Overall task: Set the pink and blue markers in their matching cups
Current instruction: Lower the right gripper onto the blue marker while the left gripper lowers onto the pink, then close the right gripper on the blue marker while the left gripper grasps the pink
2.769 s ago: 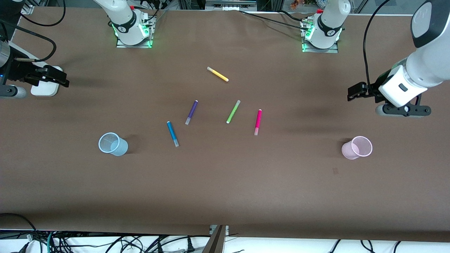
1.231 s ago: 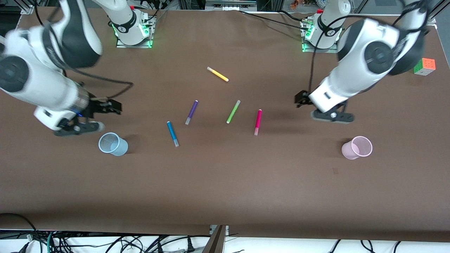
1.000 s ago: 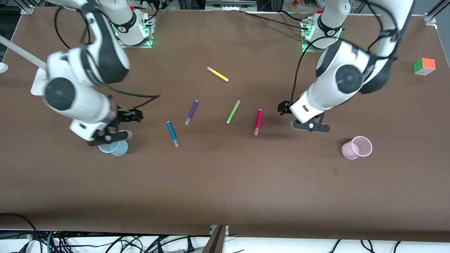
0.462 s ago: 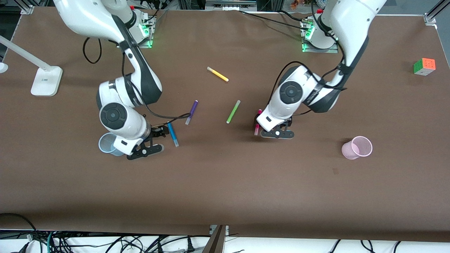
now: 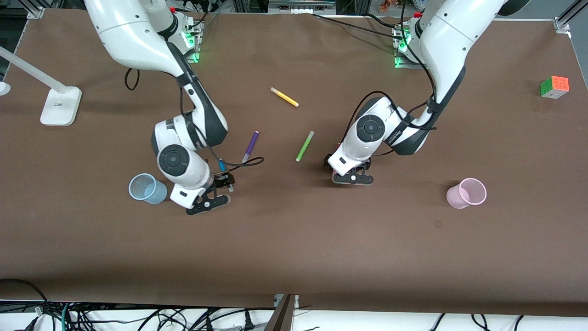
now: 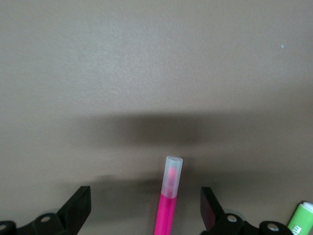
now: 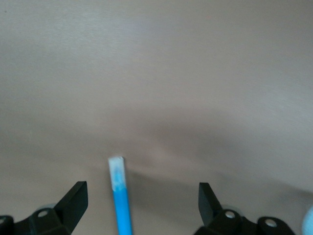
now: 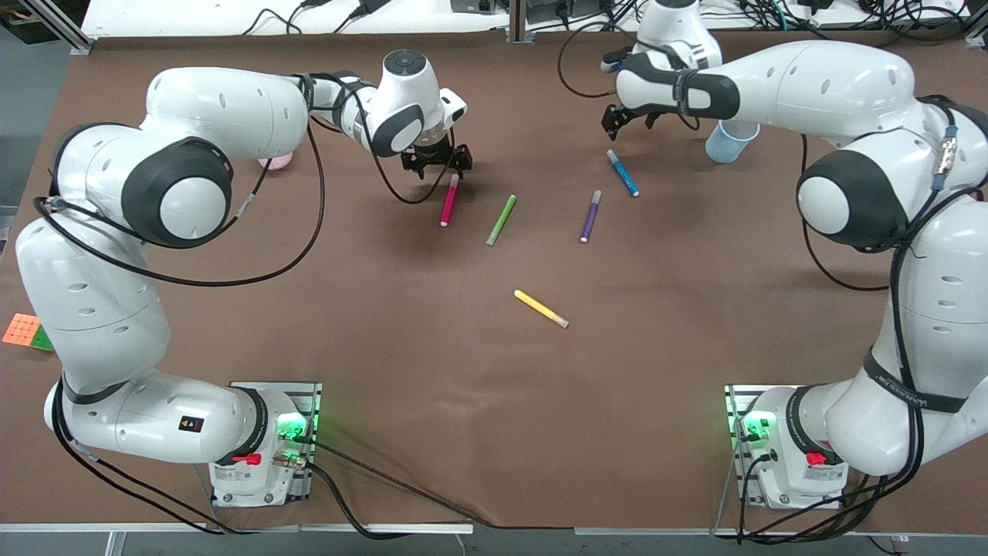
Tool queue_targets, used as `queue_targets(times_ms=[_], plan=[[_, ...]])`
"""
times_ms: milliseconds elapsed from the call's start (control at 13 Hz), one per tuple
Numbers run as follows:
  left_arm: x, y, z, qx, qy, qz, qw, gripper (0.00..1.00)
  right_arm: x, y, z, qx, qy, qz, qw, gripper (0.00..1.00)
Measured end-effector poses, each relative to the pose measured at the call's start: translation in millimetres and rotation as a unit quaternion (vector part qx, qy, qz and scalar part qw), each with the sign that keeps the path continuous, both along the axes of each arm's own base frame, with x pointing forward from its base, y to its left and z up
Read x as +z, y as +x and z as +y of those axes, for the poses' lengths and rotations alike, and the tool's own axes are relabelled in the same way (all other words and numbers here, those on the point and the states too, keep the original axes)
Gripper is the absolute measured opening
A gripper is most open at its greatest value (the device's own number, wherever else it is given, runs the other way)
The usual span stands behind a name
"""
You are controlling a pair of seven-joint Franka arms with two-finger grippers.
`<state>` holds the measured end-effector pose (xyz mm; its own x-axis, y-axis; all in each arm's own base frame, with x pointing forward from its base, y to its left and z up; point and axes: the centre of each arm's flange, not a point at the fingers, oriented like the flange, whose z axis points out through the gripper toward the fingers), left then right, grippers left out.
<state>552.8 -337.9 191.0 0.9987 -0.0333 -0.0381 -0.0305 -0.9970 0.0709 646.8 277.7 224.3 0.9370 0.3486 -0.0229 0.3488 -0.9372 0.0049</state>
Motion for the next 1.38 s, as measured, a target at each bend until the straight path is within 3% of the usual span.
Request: queue_targets(times_ms=[385, 538, 692, 769, 1077, 1154, 1231, 1385], plan=[[-16.5, -6.4, -4.6, -0.033, 0.018, -0.006, 0.999, 0.92, -35.9, -9.3, 14.7, 0.012, -0.003, 0.007, 1.000, 1.00], [-17.8, -9.6, -9.1, -0.037, 0.018, -0.005, 0.999, 0.70, -35.9, -9.5, 15.3, 0.013, -0.003, 0.007, 1.000, 0.93], [-17.9, -12.2, -13.1, -0.041, 0.018, -0.005, 0.999, 0.48, -36.6, -9.1, 15.5, 0.013, -0.002, 0.004, 1.000, 0.73], [-17.9, -12.5, -13.6, -0.041, 0.018, -0.005, 0.999, 0.39, -38.8, -9.2, 15.5, 0.013, -0.001, 0.002, 1.000, 0.72], [-18.2, -15.7, -18.6, -0.047, 0.019, -0.006, 0.999, 0.37, -44.0, -7.8, 13.6, 0.013, -0.002, -0.002, 1.000, 0.27], [-17.7, -15.9, -19.5, -0.048, 0.019, -0.006, 0.999, 0.30, -43.1, -7.5, 14.1, 0.013, -0.001, -0.003, 1.000, 0.16], [-17.4, -15.6, -19.7, -0.048, 0.019, -0.006, 0.999, 0.18, -41.6, -6.6, 15.1, 0.017, 0.000, -0.006, 1.000, 0.16], [-17.4, -15.5, -19.6, -0.047, 0.019, -0.006, 0.999, 0.18, -29.5, 1.1, 14.5, 0.039, 0.006, -0.021, 0.999, 0.16]])
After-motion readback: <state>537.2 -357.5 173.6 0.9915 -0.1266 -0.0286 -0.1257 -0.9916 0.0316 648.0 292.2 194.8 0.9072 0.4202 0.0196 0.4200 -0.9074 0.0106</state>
